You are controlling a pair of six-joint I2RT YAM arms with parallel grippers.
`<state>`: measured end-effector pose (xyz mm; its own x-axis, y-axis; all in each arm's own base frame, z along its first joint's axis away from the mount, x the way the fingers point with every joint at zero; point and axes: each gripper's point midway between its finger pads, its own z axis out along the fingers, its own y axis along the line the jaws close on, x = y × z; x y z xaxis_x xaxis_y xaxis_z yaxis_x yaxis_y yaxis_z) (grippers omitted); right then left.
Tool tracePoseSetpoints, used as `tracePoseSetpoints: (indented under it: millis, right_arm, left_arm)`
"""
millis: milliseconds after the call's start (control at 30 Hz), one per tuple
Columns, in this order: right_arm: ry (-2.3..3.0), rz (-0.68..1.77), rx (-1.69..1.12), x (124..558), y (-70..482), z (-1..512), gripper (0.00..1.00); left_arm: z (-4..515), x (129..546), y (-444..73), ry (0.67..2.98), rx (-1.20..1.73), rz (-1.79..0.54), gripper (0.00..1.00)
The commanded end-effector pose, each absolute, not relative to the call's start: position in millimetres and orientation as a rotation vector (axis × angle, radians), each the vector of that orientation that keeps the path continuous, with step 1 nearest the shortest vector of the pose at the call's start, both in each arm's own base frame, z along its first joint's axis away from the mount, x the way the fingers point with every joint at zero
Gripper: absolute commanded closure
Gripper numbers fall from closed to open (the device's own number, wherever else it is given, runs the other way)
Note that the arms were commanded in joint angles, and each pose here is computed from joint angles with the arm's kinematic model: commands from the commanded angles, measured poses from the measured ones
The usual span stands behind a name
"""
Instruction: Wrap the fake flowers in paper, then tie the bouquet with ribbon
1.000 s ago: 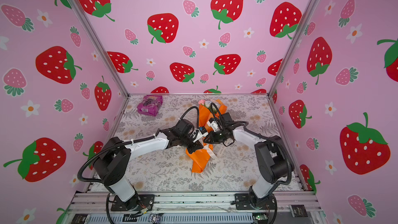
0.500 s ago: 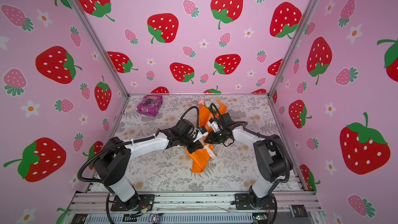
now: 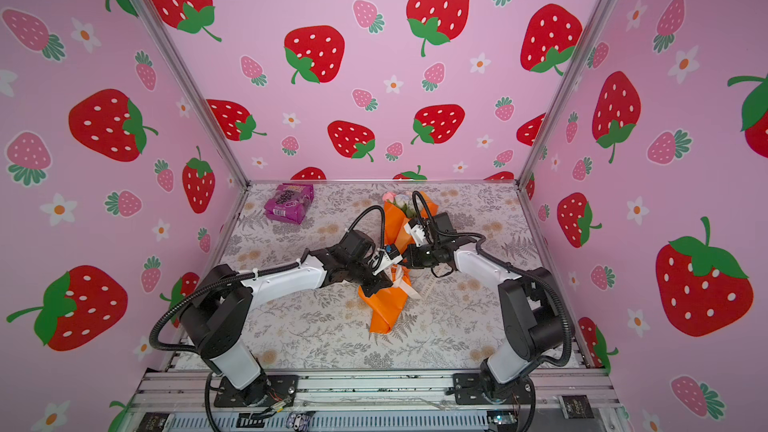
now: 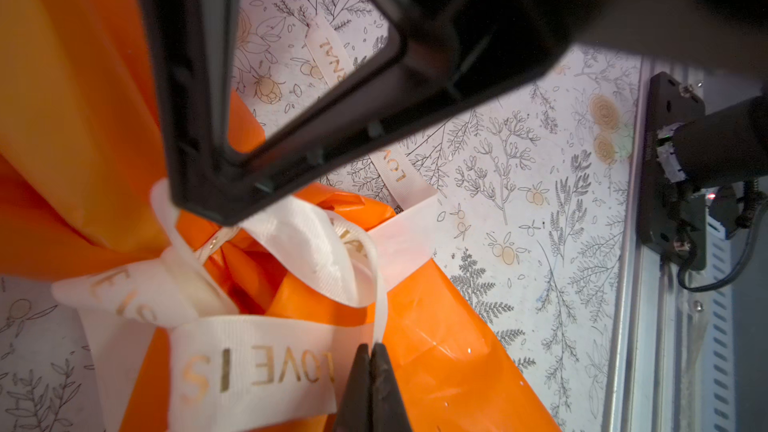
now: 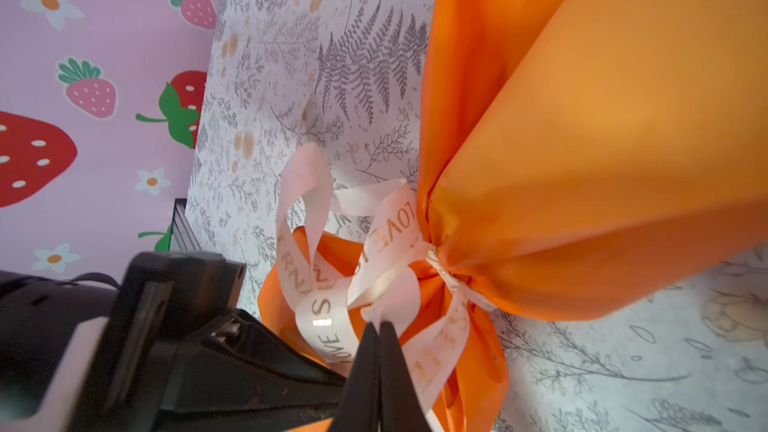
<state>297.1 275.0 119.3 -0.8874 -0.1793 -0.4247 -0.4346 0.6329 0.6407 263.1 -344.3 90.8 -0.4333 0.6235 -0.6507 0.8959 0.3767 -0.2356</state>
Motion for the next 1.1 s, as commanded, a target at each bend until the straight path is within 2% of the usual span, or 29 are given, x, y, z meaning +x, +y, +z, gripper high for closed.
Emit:
tracePoseSetpoints:
  millis: [0,233,400,600,867,1067]
  right_arm:
    - [2.517,1.050,-0.429,308.5,266.5,120.8,0.92]
    - [2.535,0.922,-0.362,320.9,253.7,111.9,0.90]
    - [2.544,1.158,-0.452,294.5,270.8,114.3,0.73]
    - [2.561,1.205,-0.467,279.3,268.7,106.4,0.59]
    - [2.536,1.203,-0.433,291.3,273.1,106.0,0.59]
    - [2.523,1.213,-0.430,298.8,277.7,104.9,0.67]
  left_arm:
    - [97.3,262.4,-348.4,2.157,1.327,-0.798,1.00]
    - [96.8,263.0,-348.2,2.163,1.331,-0.793,1.00]
    - [95.8,263.1,-348.0,2.167,1.333,-0.790,1.00]
    - [96.6,263.8,-348.9,2.165,1.331,-0.792,1.00]
    - [99.1,263.1,-349.6,2.162,1.328,-0.794,1.00]
    - [99.9,263.7,-349.3,2.164,1.322,-0.793,1.00]
